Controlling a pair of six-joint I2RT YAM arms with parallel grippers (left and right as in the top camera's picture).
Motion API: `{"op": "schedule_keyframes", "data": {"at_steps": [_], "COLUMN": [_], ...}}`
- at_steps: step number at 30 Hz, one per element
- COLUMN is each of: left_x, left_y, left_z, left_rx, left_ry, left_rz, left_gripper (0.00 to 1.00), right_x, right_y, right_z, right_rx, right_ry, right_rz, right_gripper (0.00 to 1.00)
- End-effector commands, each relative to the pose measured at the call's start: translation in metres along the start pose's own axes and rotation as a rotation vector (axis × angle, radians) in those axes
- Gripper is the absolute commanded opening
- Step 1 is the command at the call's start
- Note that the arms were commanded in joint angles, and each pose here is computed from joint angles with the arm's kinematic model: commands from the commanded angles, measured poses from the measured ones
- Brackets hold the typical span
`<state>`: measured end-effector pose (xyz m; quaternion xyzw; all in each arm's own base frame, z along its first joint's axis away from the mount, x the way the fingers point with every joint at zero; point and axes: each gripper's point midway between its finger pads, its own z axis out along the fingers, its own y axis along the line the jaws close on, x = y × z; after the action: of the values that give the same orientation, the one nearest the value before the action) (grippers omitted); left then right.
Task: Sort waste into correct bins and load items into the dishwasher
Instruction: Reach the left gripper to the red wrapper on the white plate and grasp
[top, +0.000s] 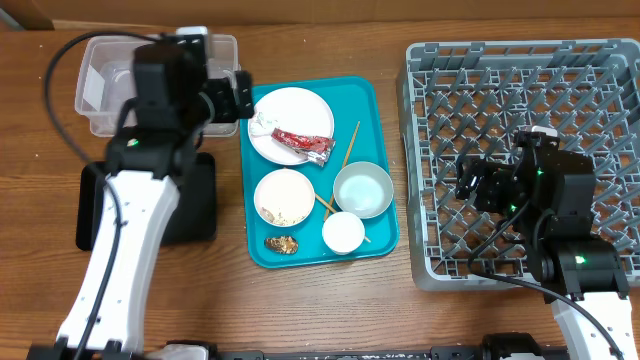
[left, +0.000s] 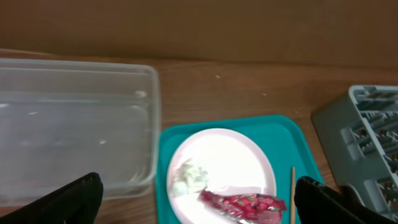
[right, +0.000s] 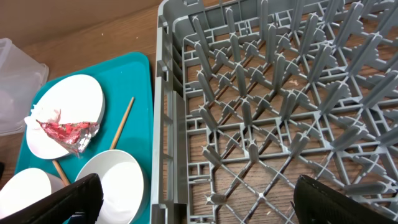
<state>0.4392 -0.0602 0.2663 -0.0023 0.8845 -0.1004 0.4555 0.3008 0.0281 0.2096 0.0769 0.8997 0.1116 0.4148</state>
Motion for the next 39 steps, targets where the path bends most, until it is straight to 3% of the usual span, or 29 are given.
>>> {"op": "schedule_keyframes", "data": {"at_steps": [1, 9, 17, 27, 32, 35, 39], "left_x": [0.02, 0.092, 0.149, 0.192, 0.194, 0.193, 0.191], "left_y": [-0.028, -0.056, -0.068, -0.071, -0.063, -0.058, -0.058], "left_z": [0.037, 0.097, 0.13, 0.15, 0.154, 0.155, 0.156], "left_rx": [0.057, 0.111, 0.097, 0.056, 0.013, -0.018, -0.015], "left_ry": [0.067, 0.299, 0.461, 0.564, 0.553, 0.539, 0.53], "left_rz": [0.024, -0.202, -0.319, -0.367, -0.36, -0.352, -0.352], "left_gripper": [1.0, 0.98, 0.95, 0.88, 0.84, 0.76, 0.49], "right_x": [-0.011, -0.005, -0.003, 0.0, 0.003, 0.003, 0.003], "right_y": [0.004, 0.002, 0.002, 0.001, 0.0, 0.0, 0.0], "right_z": [-0.007, -0.007, -0.007, -0.006, -0.006, -0.006, -0.006], "right_rx": [-0.005, 0.002, 0.004, 0.007, 0.01, 0.01, 0.011], "right_ry": [-0.029, -0.004, 0.004, 0.017, 0.028, 0.029, 0.028], "right_rz": [-0.012, -0.009, -0.008, -0.006, -0.005, -0.005, 0.002], "right_gripper": [1.0, 1.0, 1.0, 1.0, 1.0, 1.0, 1.0]}}
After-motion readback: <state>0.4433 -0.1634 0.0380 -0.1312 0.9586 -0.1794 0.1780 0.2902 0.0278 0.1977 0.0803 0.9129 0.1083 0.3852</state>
